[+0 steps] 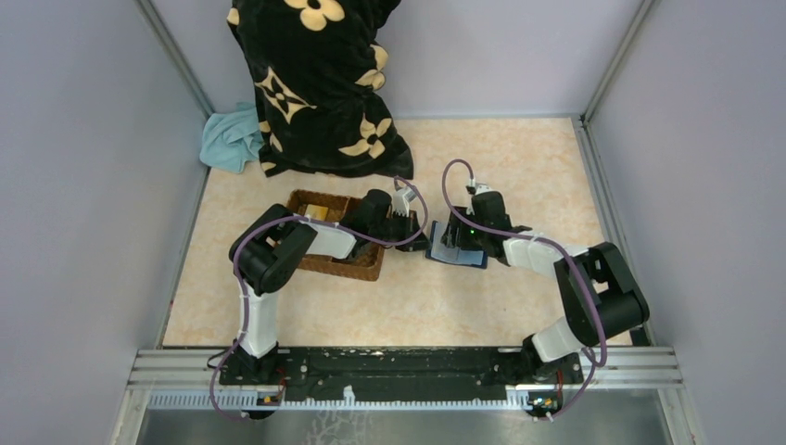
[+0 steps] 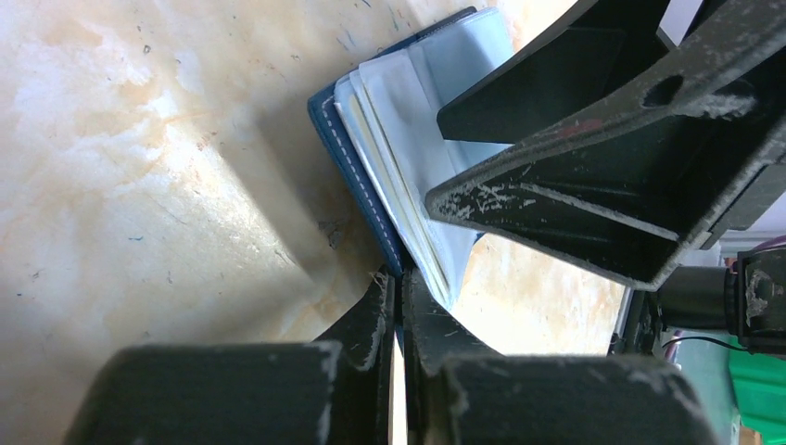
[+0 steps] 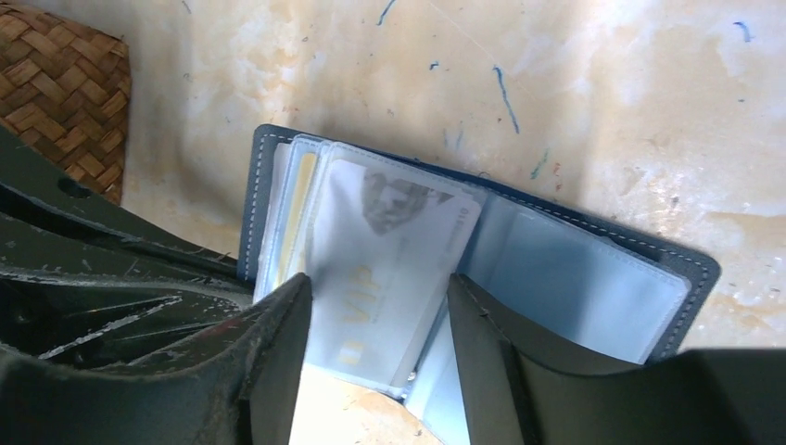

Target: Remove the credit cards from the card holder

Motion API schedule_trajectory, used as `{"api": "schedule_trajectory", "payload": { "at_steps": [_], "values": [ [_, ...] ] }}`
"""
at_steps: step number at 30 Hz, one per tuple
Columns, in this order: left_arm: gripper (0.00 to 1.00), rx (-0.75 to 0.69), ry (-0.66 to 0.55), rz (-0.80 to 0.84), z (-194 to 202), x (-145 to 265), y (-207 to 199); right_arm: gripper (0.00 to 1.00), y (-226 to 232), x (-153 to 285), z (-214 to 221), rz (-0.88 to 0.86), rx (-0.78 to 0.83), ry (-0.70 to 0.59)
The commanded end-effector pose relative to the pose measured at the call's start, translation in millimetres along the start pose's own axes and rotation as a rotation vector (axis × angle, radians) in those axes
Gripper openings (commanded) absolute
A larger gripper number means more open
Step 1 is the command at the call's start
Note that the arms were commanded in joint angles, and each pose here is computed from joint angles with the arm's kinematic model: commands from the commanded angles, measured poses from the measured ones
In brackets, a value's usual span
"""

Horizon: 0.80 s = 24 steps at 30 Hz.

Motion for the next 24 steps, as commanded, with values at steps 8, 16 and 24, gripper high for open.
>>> {"api": "schedule_trajectory", "payload": {
  "at_steps": [8, 16, 24],
  "values": [
    [0.05, 0.04, 0.075, -0.014, 27.3, -0.7, 7.8, 0.45, -2.2, 11.8, -18.1, 0.071, 0.028, -0.064],
    [0.05, 0.036, 0.072, -0.021, 27.5, 1.0, 8.3, 0.63, 22.2, 21.0, -30.2, -0.056, 0.029, -0.092],
    [0.05, 0.037, 0.071, -0.019, 27.9, 1.2, 7.4, 0.7, 30.2, 16.9, -38.8, -0.056, 0.065, -0.088]
  ]
}}
Point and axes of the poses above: each gripper's point midway between its finger pads, its own x axis back along the fingers, its own y axis along the line the jaws close on, z = x × y, the point moved 4 cm from there along x, back along the fingers, and after that the axes turned 5 degrees about -x, right-handed, at the moved point
